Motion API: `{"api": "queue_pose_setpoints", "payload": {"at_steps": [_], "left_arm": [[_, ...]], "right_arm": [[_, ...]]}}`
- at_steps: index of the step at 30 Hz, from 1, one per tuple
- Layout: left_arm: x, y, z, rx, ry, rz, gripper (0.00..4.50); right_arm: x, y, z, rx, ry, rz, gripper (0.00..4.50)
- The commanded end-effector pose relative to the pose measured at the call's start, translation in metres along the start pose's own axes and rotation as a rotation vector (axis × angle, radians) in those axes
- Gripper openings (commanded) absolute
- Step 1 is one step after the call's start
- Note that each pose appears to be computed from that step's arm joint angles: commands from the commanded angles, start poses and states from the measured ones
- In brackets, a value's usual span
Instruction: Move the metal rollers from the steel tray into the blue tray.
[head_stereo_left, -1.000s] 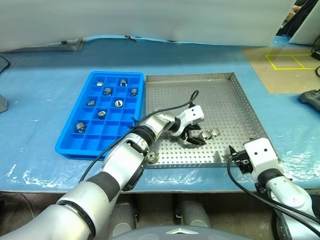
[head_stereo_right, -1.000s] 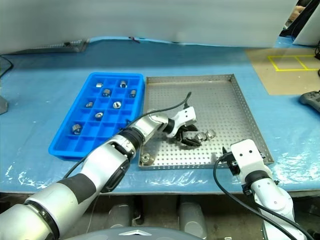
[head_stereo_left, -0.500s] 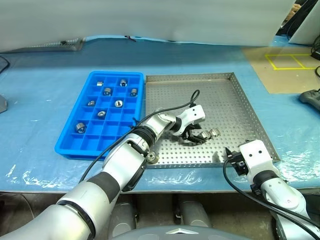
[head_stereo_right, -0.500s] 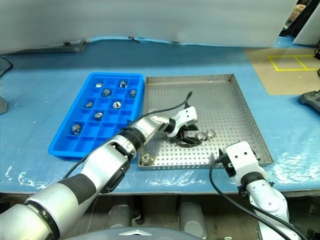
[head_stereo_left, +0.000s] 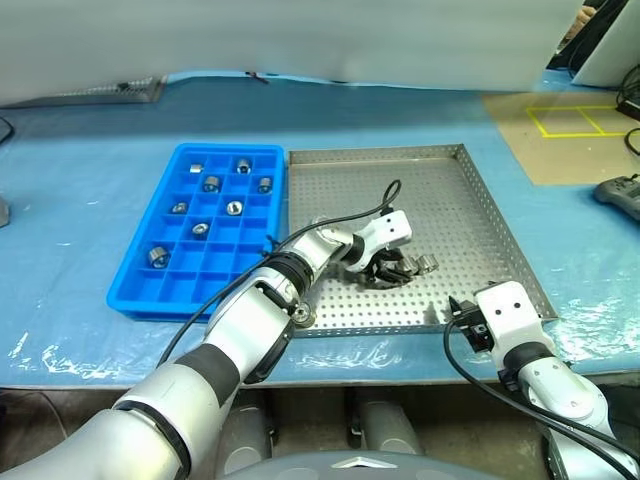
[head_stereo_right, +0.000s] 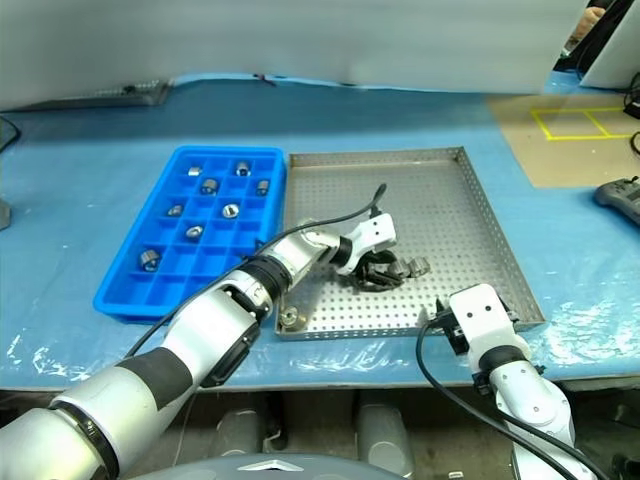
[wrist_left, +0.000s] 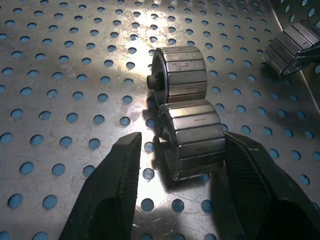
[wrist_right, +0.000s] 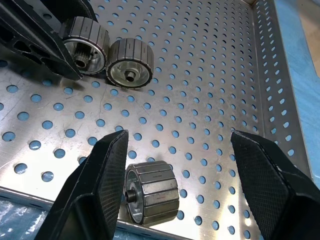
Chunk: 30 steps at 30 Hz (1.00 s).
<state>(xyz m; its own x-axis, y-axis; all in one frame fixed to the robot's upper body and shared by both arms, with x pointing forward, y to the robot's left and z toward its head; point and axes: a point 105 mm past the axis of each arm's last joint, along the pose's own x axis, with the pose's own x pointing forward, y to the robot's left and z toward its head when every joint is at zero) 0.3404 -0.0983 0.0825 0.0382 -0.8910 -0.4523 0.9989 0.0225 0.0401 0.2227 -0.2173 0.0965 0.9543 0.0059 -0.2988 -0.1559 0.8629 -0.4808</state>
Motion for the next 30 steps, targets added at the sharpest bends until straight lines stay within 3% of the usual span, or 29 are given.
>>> {"api": "queue_pose_setpoints", "payload": {"at_steps": [1, 6, 11, 16, 20, 23, 26, 30], "left_arm": [[0.060, -0.066, 0.049, 0.028, -0.158, -0.184, 1.75], [0.050, -0.049, 0.056, 0.004, -0.205, -0.124, 1.75], [0.022, -0.014, 0.066, 0.019, -0.252, 0.008, 1.75], [-0.030, 0.013, 0.083, 0.031, -0.356, -0.012, 1.75], [-0.074, 0.026, 0.053, 0.123, -0.278, -0.027, 1.75], [-0.108, 0.030, 0.033, 0.097, -0.269, -0.061, 1.75], [-0.138, 0.040, -0.005, 0.046, -0.172, 0.015, 1.75], [-0.154, 0.046, -0.027, 0.021, -0.124, 0.083, 1.75]], "right_arm": [[0.000, -0.002, 0.008, -0.015, -0.038, -0.016, 3.38], [0.005, -0.002, 0.015, -0.010, -0.067, 0.000, 3.38], [0.010, -0.005, 0.030, -0.002, -0.122, 0.040, 3.38], [0.018, -0.005, 0.062, -0.031, -0.226, 0.157, 3.38], [0.028, -0.003, 0.090, -0.104, -0.301, 0.262, 3.38], [0.028, 0.006, 0.107, -0.141, -0.346, 0.381, 3.38], [0.026, 0.012, 0.115, -0.203, -0.366, 0.480, 3.38], [0.030, 0.012, 0.121, -0.238, -0.375, 0.519, 3.38]]}}
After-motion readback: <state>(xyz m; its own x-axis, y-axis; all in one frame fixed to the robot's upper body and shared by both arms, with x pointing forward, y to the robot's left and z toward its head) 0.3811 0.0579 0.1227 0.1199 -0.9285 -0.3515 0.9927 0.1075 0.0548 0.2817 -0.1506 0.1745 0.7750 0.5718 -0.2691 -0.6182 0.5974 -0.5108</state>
